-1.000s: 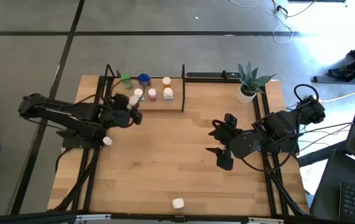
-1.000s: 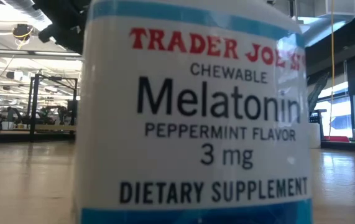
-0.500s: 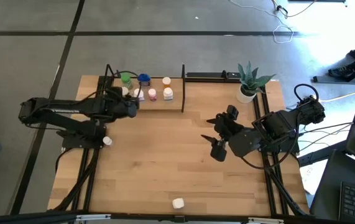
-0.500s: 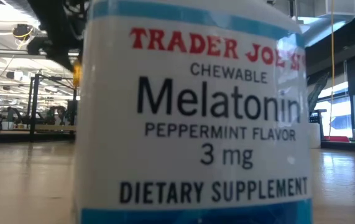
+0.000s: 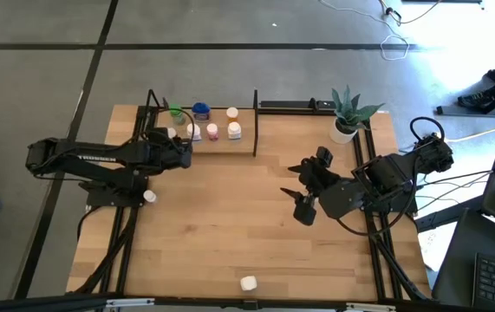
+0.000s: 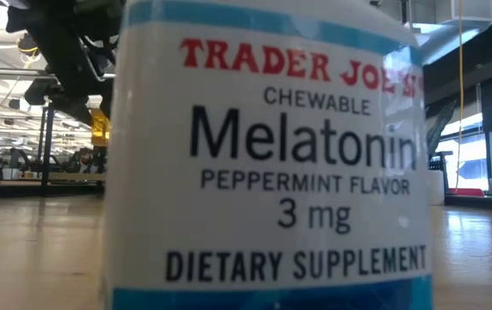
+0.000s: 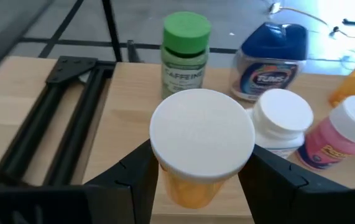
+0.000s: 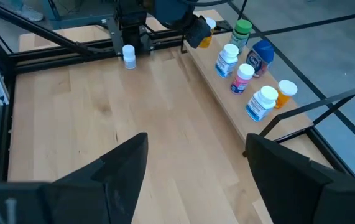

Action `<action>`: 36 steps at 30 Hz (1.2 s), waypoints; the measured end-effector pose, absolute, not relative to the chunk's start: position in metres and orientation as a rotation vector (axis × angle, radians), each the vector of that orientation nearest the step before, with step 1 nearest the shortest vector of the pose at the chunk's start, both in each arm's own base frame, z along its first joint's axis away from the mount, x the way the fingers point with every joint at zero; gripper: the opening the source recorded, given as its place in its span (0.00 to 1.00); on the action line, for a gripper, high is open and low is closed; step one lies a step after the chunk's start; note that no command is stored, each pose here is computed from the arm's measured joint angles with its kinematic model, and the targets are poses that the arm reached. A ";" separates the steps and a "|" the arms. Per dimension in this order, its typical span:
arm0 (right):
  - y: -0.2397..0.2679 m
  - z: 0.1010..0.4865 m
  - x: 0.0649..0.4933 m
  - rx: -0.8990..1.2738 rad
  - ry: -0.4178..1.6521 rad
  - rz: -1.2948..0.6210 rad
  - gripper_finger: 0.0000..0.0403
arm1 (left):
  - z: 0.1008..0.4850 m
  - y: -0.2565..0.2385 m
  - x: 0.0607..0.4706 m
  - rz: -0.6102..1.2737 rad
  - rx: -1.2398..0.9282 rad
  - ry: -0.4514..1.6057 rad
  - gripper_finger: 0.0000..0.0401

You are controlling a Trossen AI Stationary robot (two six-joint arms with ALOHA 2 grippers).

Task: Pick and place medicine bottles onto shelf by color
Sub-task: Put the orange pill bottle on the shelf

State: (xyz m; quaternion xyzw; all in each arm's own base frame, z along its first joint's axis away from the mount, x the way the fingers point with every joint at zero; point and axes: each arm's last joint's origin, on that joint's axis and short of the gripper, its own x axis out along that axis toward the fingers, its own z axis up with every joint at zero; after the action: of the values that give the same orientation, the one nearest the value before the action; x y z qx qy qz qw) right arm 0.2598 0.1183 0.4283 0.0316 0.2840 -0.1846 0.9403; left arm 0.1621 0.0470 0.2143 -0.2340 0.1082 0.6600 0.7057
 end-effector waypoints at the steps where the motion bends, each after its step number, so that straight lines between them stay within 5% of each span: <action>1: 0.118 0.428 0.260 0.064 0.580 -0.377 0.68 | 0.213 0.047 0.163 1.460 -0.514 0.241 0.47; 36: 0.117 0.429 0.260 0.032 0.555 -0.424 0.68 | 0.171 0.045 0.161 1.405 -0.434 0.284 0.47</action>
State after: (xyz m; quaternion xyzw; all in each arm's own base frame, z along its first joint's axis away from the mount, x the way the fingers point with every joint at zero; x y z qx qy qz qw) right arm 0.2597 0.1169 0.4289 0.0156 0.2719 -0.2078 0.9395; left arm 0.1610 0.0445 0.1712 -0.1971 0.1291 0.6387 0.7325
